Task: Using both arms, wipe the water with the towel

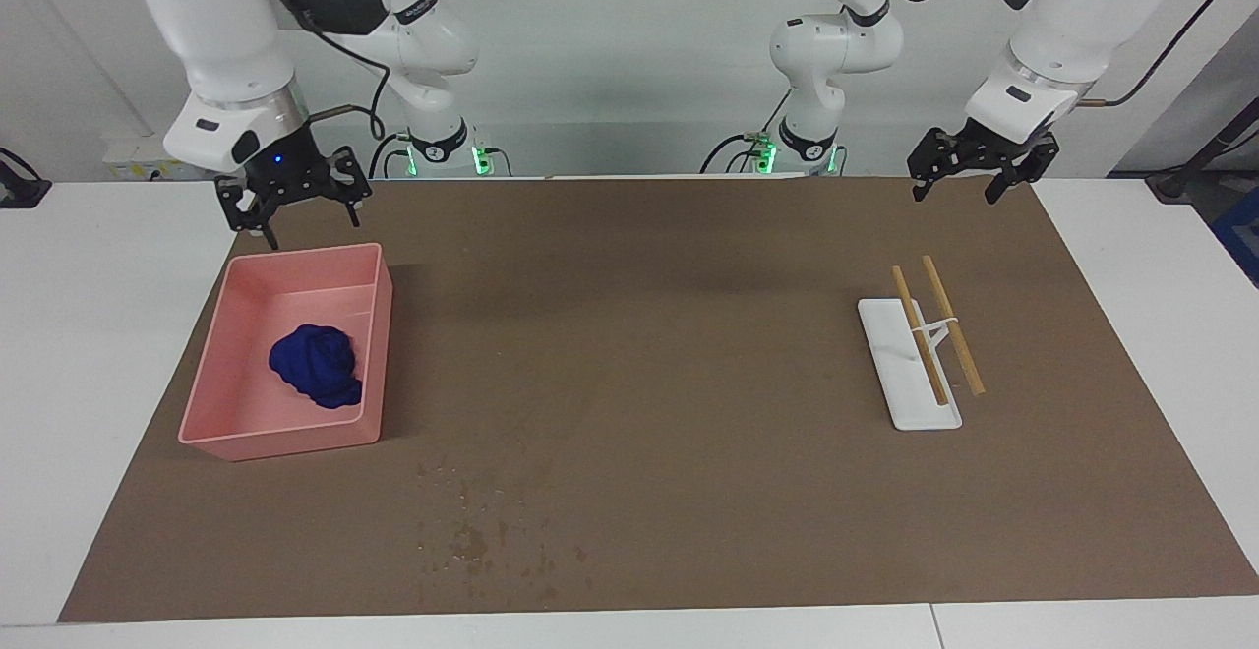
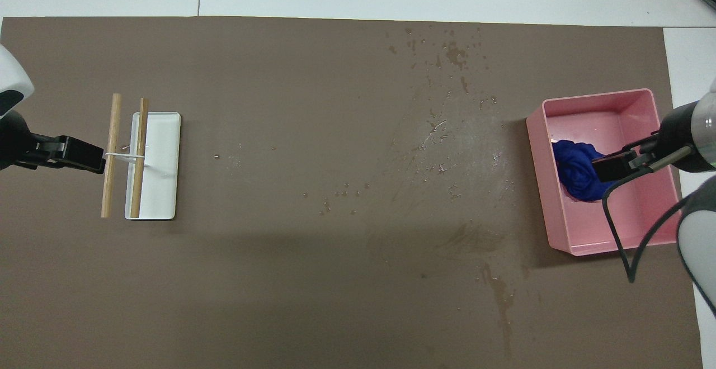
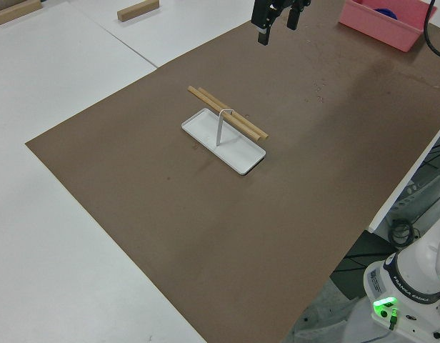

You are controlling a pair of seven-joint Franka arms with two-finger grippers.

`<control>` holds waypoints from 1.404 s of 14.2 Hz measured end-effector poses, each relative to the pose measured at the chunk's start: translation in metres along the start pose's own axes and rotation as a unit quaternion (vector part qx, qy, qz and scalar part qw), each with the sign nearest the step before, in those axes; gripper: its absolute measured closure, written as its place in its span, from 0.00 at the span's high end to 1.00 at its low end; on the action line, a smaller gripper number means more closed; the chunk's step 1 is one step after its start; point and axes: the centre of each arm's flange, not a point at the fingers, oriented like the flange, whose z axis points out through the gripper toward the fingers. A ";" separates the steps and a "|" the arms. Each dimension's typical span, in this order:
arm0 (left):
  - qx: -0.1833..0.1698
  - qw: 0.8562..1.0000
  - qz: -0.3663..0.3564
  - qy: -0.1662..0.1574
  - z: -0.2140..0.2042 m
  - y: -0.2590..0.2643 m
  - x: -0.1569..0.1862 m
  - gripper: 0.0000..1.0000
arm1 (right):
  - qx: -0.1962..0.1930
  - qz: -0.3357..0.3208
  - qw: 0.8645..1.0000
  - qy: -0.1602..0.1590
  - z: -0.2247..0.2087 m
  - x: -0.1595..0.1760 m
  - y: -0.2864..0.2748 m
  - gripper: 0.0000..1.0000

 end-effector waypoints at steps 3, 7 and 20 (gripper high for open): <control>0.000 1.000 0.000 0.000 0.000 0.000 0.000 1.00 | 0.009 0.068 0.997 -0.029 -0.021 -0.024 -0.014 1.00; 0.000 1.000 0.000 0.000 0.000 0.000 0.000 1.00 | 0.034 0.149 0.988 -0.029 -0.023 -0.023 -0.020 1.00; 0.000 1.000 0.000 0.000 0.000 0.000 0.000 1.00 | 0.043 0.166 0.985 -0.014 -0.008 0.007 -0.014 1.00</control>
